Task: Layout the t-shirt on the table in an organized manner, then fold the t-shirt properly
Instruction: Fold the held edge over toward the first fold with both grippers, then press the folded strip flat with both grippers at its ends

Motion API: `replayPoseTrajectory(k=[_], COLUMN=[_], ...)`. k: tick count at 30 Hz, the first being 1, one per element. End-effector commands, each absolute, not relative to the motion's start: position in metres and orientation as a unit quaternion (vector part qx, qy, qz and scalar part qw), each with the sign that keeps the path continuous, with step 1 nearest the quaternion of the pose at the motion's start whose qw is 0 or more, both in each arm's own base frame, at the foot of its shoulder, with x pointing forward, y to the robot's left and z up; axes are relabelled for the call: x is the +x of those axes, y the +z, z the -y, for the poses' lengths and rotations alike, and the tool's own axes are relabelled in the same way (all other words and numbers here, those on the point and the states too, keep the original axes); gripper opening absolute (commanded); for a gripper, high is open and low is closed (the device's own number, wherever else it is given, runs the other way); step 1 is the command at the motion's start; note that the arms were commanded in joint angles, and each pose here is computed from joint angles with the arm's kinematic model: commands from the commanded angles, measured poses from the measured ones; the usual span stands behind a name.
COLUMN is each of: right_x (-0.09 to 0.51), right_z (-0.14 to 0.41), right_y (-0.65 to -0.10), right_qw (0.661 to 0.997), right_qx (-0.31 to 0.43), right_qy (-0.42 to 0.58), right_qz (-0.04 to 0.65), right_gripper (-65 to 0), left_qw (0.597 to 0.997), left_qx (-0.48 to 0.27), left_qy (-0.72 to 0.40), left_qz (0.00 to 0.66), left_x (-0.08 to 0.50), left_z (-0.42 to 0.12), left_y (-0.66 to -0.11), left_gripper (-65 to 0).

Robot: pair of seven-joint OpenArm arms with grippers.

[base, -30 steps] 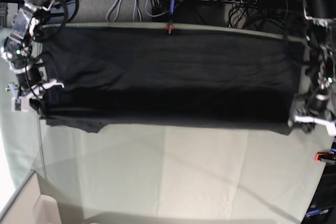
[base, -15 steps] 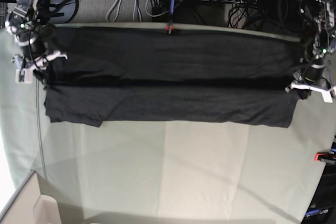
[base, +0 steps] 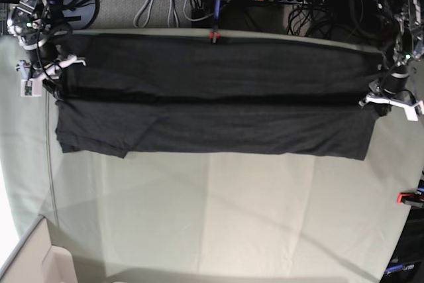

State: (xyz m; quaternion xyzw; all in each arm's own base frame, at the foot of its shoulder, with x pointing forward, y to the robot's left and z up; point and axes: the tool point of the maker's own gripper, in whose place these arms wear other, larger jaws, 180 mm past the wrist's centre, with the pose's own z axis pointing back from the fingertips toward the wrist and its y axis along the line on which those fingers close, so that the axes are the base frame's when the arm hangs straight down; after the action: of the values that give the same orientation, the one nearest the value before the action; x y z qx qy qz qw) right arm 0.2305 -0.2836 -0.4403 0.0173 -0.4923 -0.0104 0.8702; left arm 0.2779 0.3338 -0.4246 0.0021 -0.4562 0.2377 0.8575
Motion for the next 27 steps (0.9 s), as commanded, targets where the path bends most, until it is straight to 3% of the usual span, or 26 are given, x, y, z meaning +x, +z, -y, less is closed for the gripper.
replayPoseTrajectory(k=[1,11,14,19,24,27], right_x=[0.233,0.218,0.216,0.216,0.216,0.211], right_z=[0.289,0.286,0.287,0.287,0.291,0.314], right_y=[-0.426,-0.436,-0.438,-0.436,-0.433,-0.423], right_qw=[0.856,0.854,0.856,0.856,0.853,0.845], right_qx=[0.016,0.024,0.025,0.024,0.02,-0.008], right_qy=[-0.005,-0.012,-0.013,-0.011,-0.015,-0.038], right_qz=[0.516,0.519,0.516,0.517,0.521,0.533], right_gripper=[-65.0,-65.0,-65.0,-51.1,-35.6,-30.7], left_qw=[0.849,0.862,0.863,0.862,0.86,0.86], left_qx=[0.012,0.02,0.02,0.022,0.019,0.018], left_qy=[0.229,0.241,0.241,0.244,0.244,0.245], left_qz=[0.476,0.446,0.444,0.444,0.447,0.447], left_x=[0.284,0.271,0.269,0.268,0.27,0.27], left_z=[-0.343,-0.348,-0.348,-0.35,-0.349,-0.349], left_y=[-0.411,-0.435,-0.436,-0.436,-0.433,-0.433], left_gripper=[-64.9,-64.3,-56.8,-36.4,-27.4,-24.9])
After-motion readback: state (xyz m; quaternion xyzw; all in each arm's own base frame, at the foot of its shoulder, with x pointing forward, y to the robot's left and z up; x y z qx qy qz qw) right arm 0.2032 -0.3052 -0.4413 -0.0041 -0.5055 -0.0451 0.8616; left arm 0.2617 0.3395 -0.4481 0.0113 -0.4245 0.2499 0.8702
